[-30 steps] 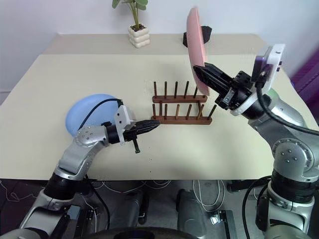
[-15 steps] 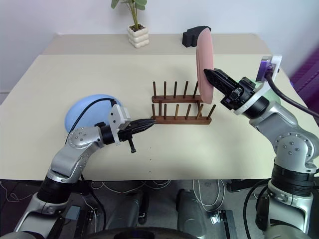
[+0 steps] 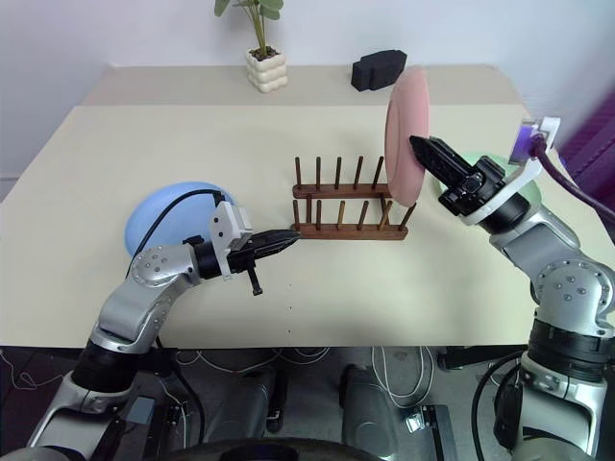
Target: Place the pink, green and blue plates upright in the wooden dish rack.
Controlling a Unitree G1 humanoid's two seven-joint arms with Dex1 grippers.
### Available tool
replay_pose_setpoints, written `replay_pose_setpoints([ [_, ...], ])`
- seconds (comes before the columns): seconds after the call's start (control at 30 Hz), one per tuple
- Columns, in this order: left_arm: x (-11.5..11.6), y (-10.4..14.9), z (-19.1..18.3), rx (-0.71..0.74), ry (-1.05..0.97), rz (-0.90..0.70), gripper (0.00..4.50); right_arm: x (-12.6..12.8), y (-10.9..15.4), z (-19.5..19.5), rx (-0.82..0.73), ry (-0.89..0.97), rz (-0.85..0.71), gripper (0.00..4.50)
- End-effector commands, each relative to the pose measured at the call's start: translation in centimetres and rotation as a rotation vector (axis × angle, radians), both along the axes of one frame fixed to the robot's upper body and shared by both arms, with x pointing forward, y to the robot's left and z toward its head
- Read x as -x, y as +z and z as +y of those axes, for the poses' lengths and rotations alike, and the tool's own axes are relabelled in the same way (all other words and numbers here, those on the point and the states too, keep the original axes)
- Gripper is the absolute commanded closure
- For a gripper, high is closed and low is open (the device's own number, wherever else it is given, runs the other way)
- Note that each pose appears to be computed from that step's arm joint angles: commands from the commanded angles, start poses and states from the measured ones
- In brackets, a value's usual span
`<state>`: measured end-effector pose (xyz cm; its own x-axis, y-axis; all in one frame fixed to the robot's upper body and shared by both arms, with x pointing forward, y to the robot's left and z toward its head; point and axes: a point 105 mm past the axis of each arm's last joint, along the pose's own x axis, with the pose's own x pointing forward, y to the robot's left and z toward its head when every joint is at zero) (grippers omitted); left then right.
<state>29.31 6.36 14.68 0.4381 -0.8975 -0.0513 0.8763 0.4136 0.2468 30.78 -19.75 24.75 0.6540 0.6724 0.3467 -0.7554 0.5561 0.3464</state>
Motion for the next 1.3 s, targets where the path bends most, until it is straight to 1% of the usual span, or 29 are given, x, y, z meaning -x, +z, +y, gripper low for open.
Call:
replay_pose_setpoints([
  [0.03, 0.5, 1.1, -0.4, 0.015, -0.020, -0.047, 4.50, 0.3, 1.2, -0.8, -0.036, -0.020, -0.057, 4.47],
  [0.13, 0.5, 1.0, -0.4, 0.015, -0.018, -0.045, 4.50, 0.1, 1.1, -1.2, -0.043, -0.044, -0.055, 3.55],
  [0.27, 0.5, 1.0, -0.4, 0.014, -0.019, -0.045, 4.50, -0.2, 1.2, -1.6, -0.043, -0.075, -0.062, 1.62],
  [0.43, 0.6, 0.9, -0.5, 0.017, -0.023, -0.042, 4.50, -0.5, 1.8, -2.5, -0.013, -0.156, -0.105, 1.62],
  [0.57, 0.7, 0.9, -0.5, 0.018, -0.026, -0.038, 4.50, 0.4, 3.7, -5.4, 0.038, -0.309, -0.189, 1.62],
  [0.67, 0.8, 0.7, -0.5, 0.013, -0.030, -0.029, 4.50, 1.0, 3.3, -8.6, 0.137, -0.447, -0.173, 1.62],
  [0.73, 0.8, 0.5, -0.5, 0.006, -0.036, -0.026, 4.50, 0.9, 1.2, -10.5, 0.284, -0.524, -0.096, 1.62],
  [0.77, 0.9, 0.5, -0.5, 0.003, -0.038, -0.025, 4.50, 0.9, 0.4, -10.9, 0.333, -0.541, -0.069, 1.62],
  [0.8, 0.9, 0.4, -0.6, 0.004, -0.041, -0.022, 4.50, 0.7, -1.1, -11.4, 0.443, -0.565, -0.030, 1.62],
  [0.87, 0.8, 0.4, -0.8, -0.001, -0.058, -0.018, 4.50, 0.1, -5.1, -12.2, 0.731, -0.577, 0.055, 1.62],
  [0.93, 0.9, 0.3, -1.1, -0.010, -0.078, -0.017, 4.50, -0.3, -7.6, -12.3, 0.892, -0.549, 0.081, 1.62],
  [1.03, 0.9, 0.3, -1.2, -0.022, -0.094, -0.021, 4.50, -1.1, -8.8, -12.3, 0.975, -0.530, 0.066, 1.62],
  [1.13, 0.8, 0.4, -1.2, -0.023, -0.089, -0.024, 4.50, -2.7, -10.9, -13.1, 1.131, -0.546, 0.076, 1.62],
  [1.3, 0.8, 0.4, -1.1, -0.022, -0.081, -0.021, 4.50, -4.5, -12.4, -13.3, 1.186, -0.545, 0.076, 1.62],
])
